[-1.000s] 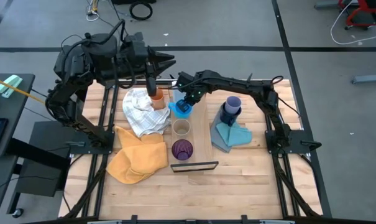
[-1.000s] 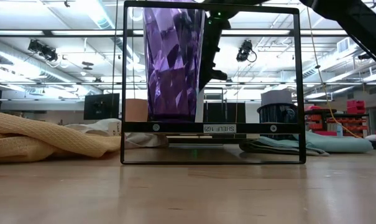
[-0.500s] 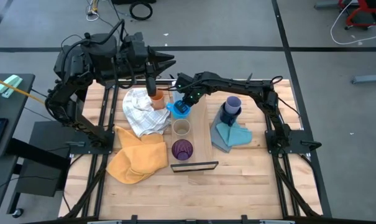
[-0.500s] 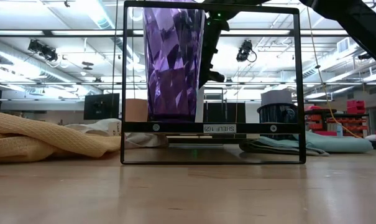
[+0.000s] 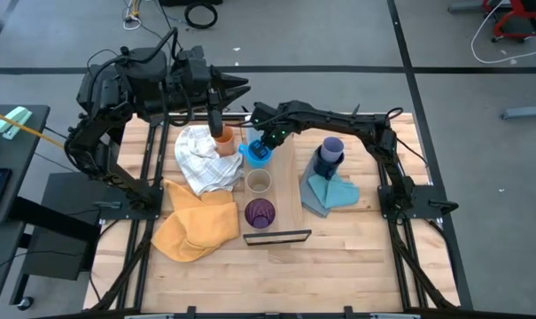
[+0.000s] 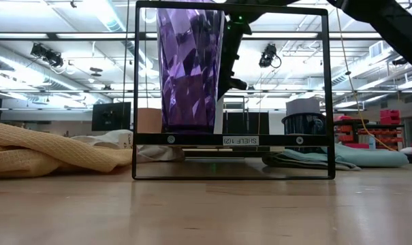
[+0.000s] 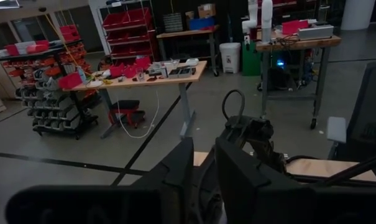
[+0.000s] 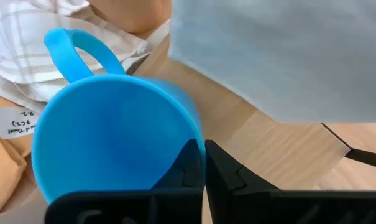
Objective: Stack small to large cups/mugs on shelf
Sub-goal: Put the blue mug on the shelf
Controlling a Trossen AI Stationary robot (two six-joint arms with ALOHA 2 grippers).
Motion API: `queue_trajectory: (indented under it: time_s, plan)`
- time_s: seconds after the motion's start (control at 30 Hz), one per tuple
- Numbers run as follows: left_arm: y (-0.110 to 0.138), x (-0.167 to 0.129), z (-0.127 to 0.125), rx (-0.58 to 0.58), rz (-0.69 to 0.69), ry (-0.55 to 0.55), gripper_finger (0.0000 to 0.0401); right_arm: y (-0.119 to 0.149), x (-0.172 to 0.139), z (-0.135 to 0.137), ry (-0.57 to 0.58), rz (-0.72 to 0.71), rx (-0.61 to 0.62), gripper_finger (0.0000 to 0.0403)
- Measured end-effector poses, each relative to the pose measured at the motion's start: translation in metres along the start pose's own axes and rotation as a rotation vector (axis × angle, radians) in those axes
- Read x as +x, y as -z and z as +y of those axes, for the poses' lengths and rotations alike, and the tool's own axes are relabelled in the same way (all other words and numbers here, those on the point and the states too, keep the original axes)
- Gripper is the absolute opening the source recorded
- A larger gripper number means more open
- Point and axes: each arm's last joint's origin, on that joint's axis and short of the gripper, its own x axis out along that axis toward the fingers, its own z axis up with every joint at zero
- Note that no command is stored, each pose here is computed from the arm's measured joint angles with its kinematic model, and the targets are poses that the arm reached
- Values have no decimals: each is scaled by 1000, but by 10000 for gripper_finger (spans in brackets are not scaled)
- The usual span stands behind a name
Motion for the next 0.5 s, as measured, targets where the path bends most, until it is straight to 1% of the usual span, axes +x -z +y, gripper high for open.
queue_trajectory:
  time_s: [0.2, 0.5]
  plan:
    - [0, 0, 0, 0, 0, 0, 71, 0, 0, 0, -2, -4, -1, 6]
    - [0, 0, 0, -1, 0, 0, 79, 0, 0, 0, -15, 3, -18, 11]
